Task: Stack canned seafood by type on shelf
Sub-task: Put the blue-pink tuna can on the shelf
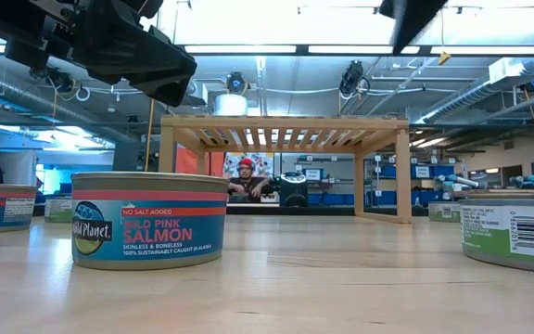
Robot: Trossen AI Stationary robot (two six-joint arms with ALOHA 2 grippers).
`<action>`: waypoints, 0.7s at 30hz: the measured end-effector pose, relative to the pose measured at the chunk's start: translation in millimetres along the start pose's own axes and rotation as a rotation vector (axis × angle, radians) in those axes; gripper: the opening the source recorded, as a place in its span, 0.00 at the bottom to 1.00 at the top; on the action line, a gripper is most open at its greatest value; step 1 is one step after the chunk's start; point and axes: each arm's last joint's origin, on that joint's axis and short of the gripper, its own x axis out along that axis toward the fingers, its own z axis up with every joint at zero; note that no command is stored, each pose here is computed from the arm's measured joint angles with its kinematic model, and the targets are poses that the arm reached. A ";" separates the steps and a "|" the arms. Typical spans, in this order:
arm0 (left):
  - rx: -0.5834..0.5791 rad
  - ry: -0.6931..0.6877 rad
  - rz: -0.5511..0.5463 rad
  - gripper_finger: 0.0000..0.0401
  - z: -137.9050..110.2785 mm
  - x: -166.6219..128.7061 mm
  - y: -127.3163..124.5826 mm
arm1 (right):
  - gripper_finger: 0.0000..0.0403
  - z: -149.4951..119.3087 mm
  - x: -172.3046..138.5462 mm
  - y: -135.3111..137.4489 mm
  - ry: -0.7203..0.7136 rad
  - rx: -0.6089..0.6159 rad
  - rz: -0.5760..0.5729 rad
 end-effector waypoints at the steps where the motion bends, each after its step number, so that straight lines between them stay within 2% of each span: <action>1: -0.002 0.000 0.000 0.18 0.0 0.0 0.0 | 0.01 -4.7 2.8 4.0 0.025 0.012 0.021; 6: -0.003 0.003 0.000 0.18 -0.3 0.0 0.0 | 0.04 -36.1 20.2 24.6 0.204 0.230 0.102; 10: -0.003 0.003 0.000 0.18 -0.3 0.0 0.0 | 0.05 -65.4 29.4 43.0 0.335 0.370 0.105; 17: -0.024 0.003 0.012 0.18 -0.3 0.0 0.4 | 0.03 -102.8 33.2 64.4 0.371 0.433 0.022; 21: -0.025 0.003 0.012 0.18 -0.3 0.0 0.3 | 0.09 -116.1 28.3 76.1 0.384 0.393 0.033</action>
